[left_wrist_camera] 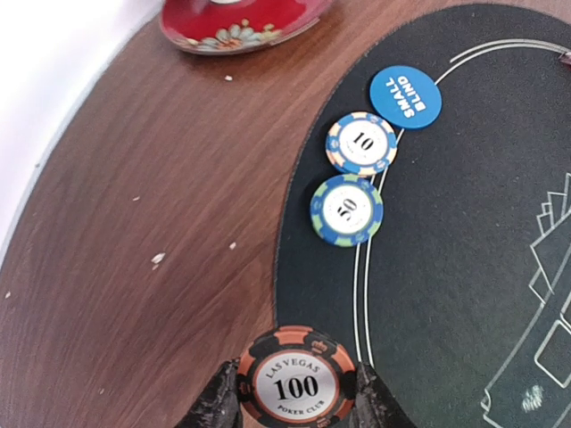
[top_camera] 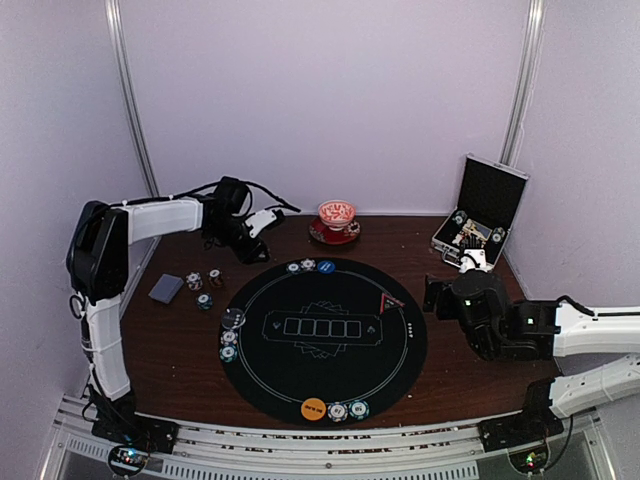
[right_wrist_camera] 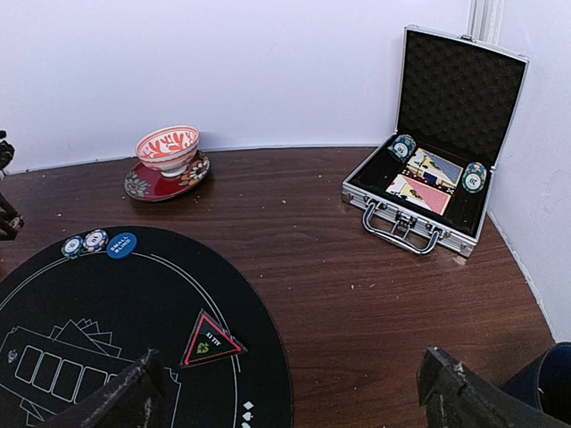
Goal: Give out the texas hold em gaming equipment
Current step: Place the poker chip in the small blind area.
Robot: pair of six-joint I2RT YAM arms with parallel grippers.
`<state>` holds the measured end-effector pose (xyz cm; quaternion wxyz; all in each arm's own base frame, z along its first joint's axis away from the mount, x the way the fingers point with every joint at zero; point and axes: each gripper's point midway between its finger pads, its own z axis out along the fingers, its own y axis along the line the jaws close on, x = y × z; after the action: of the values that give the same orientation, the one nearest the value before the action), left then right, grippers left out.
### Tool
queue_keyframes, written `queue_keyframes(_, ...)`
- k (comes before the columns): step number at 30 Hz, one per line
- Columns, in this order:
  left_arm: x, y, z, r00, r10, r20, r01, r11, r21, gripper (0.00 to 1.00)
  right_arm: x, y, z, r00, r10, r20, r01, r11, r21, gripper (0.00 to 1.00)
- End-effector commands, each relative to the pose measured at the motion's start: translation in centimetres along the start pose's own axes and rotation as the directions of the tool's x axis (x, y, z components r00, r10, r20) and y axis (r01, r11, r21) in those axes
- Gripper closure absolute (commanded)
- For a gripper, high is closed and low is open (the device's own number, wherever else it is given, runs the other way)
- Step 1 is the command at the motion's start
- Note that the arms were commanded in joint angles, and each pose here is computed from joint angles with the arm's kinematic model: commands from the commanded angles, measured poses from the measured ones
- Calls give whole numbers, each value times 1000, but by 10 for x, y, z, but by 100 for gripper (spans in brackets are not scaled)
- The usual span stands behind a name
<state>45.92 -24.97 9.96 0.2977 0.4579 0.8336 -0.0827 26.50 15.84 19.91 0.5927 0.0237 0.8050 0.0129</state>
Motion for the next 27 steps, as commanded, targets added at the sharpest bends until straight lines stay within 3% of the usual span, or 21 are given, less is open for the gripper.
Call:
queue_keyframes(1, -10, -6, 22, 1000, 23, -13, -23, 1000, 4, 77, -7, -2, 1, 1000, 7, 15, -8, 1000, 18, 0)
queue_keyframes(8, -4, -14, 53, 997, 54, -59, -53, 998, 15, 77, -6, -2, 0, 1000, 7, 13, -7, 1000, 15, 0)
queue_keyframes(27, 7, -11, 78, 994, 55, -93, -55, 998, -1, 76, -5, -1, 1, 1000, 5, 10, -5, 1000, 12, 0)
